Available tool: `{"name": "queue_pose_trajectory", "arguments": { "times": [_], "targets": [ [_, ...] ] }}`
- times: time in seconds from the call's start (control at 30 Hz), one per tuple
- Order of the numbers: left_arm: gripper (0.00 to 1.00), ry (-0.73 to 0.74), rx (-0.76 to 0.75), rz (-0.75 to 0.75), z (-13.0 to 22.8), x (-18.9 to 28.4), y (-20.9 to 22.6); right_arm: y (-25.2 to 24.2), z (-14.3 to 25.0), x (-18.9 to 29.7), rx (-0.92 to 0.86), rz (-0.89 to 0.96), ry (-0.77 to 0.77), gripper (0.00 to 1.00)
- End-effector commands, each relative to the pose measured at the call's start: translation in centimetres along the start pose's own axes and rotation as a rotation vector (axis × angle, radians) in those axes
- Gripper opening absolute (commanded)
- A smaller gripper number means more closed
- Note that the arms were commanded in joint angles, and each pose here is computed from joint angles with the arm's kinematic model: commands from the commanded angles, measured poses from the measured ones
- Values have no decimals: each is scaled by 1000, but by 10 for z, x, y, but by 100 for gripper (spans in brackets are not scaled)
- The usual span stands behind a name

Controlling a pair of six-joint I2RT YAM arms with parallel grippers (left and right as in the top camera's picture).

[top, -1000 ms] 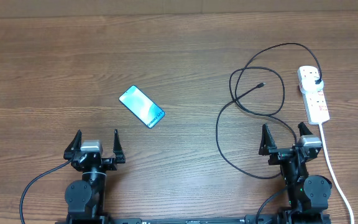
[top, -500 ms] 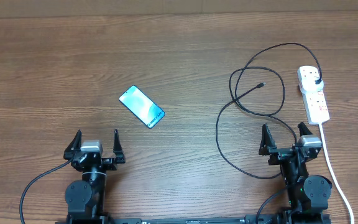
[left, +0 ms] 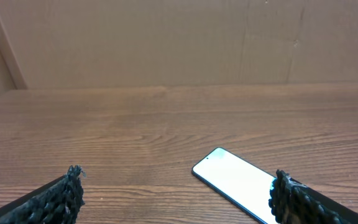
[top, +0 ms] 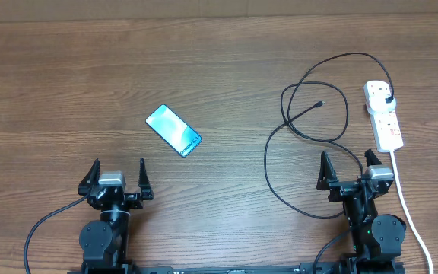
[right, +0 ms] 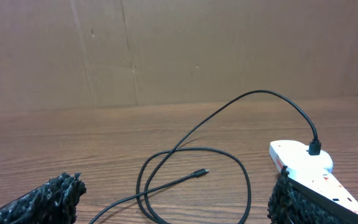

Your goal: Plug charger to phone and switch on socket

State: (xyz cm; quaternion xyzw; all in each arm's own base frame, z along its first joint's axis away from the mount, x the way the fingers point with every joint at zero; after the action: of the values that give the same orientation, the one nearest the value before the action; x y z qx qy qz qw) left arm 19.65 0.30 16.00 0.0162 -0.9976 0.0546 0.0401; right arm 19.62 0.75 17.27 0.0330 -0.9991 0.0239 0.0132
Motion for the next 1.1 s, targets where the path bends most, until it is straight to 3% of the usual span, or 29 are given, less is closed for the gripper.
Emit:
{"name": "queue_pose_trajectory", "arguments": {
  "times": [0.0, 1.07],
  "targets": [
    [100, -5, -19, 2, 0, 0, 0, -1, 2, 0, 5, 9, -6, 100],
    [100, -1, -11, 25, 1, 0, -3, -1, 2, 0, 5, 9, -6, 100]
  ]
}}
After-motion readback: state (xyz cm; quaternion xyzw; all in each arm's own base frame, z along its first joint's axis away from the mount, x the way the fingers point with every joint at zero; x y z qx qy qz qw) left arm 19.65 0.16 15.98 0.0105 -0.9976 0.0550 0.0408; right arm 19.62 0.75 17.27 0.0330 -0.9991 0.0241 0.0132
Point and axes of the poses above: each gripper's point midway between its finger pads, its own x axis back along the fingers, its own y axis along the line the jaws close on, z = x × y, the point moved 5 cm from there along x, back along the fingers, and after that the axes turned 7 degrees about x, right-handed, at the moved point
